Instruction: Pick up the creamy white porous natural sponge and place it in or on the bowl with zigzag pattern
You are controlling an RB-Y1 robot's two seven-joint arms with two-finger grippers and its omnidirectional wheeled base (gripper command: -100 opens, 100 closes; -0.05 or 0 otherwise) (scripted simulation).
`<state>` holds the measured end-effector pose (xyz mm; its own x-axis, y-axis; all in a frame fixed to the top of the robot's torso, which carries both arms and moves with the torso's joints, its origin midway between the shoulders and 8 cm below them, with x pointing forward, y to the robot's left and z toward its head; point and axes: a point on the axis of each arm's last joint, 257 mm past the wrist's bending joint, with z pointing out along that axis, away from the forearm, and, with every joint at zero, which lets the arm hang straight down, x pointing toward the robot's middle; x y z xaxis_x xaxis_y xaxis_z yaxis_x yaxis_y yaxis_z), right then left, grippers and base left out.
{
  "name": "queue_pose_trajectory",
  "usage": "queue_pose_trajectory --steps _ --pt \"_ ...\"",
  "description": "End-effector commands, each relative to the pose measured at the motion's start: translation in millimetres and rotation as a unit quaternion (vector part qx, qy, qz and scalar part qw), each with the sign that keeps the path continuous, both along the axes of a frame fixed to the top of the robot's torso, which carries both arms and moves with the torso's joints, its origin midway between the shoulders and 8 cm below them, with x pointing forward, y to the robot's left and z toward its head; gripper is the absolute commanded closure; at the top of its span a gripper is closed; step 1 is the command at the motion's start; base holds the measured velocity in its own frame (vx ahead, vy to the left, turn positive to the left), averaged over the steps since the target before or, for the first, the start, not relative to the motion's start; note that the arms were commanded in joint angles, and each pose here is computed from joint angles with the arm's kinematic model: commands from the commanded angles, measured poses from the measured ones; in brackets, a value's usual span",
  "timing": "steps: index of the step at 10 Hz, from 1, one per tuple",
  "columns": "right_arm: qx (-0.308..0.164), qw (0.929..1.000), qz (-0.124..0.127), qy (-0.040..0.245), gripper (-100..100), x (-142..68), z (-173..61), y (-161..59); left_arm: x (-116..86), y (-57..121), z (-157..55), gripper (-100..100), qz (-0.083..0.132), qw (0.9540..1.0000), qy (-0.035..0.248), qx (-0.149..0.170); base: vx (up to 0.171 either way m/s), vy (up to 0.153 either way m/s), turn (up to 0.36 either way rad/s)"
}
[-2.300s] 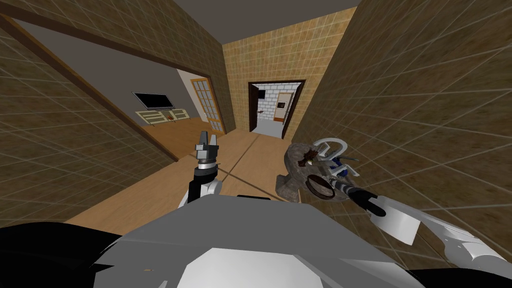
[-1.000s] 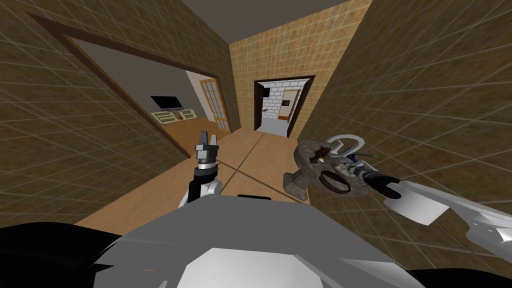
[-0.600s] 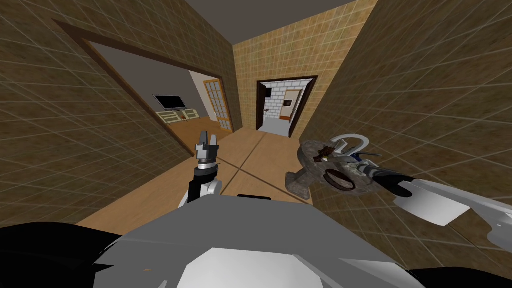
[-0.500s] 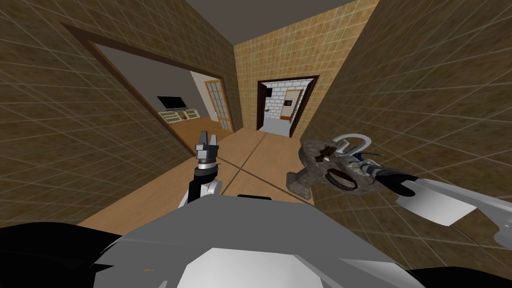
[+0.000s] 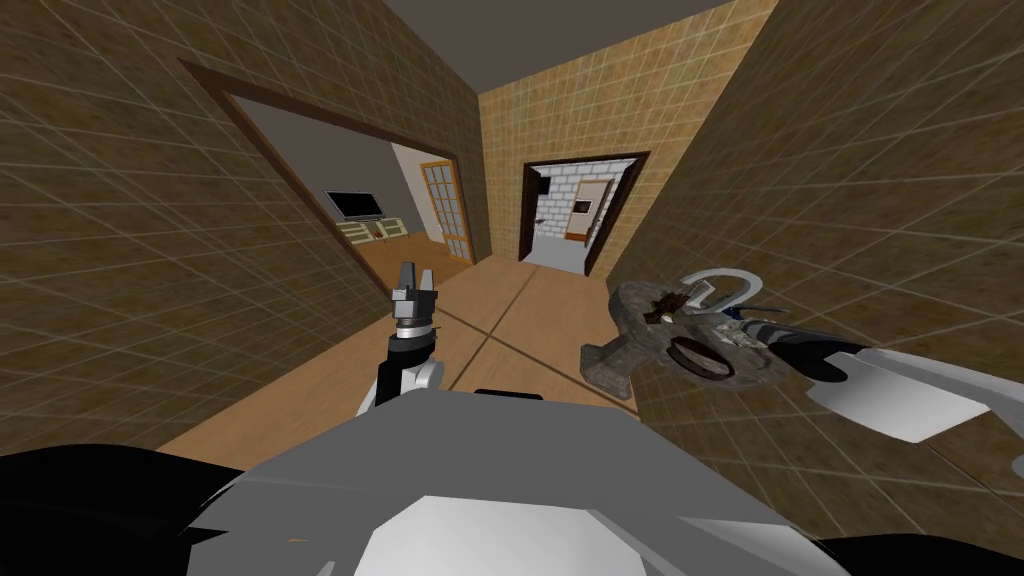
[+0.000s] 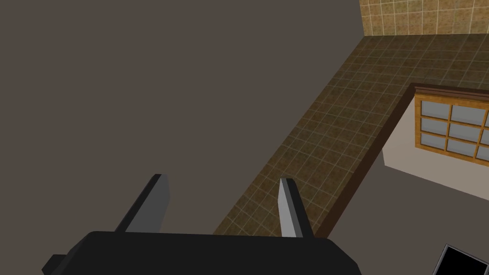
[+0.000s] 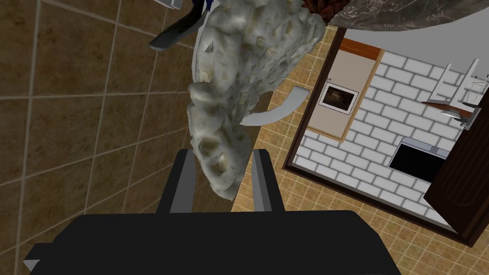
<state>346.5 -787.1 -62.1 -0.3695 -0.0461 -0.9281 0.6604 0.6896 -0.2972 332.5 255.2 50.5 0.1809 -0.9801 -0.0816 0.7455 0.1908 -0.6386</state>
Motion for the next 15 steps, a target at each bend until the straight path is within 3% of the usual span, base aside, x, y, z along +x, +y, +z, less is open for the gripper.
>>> queue_pose_trajectory --steps 1,2,4,5,9,10,15 --pt "-0.004 0.9996 0.023 -0.013 100 21.6 18.0 17.2 0.0 0.0 0.0 0 0.0 1.0 0.0 0.0 -0.032 0.022 -0.026" --pt "-0.004 0.9996 0.023 -0.013 100 21.6 18.0 17.2 0.0 0.1 0.0 0 0.0 1.0 0.0 0.0 0.001 -0.037 -0.007" --pt "0.006 0.9975 0.07 -0.005 100 46.0 6.5 52.1 0.0 0.1 -0.1 0 0.0 1.0 0.0 0.0 0.026 -0.132 -0.119" --pt "0.006 0.9975 0.07 -0.005 100 46.0 6.5 52.1 0.0 0.1 -0.1 0 0.0 1.0 0.0 0.0 0.013 -0.143 -0.056" --pt "0.026 0.9914 0.127 0.017 100 64.2 -22.9 97.3 0.0 0.1 -0.1 0 0.0 1.0 0.0 0.0 0.02 -0.094 -0.102" --pt "0.026 0.9914 0.127 0.017 100 64.2 -22.9 97.3 0.0 0.1 -0.1 0 0.0 1.0 0.0 0.0 0.014 -0.079 -0.041" --pt "0.054 0.9792 0.19 0.043 100 75.4 -59.9 151.1 0.0 0.1 -0.1 0 0.0 1.0 0.0 0.0 0.026 -0.099 -0.096"
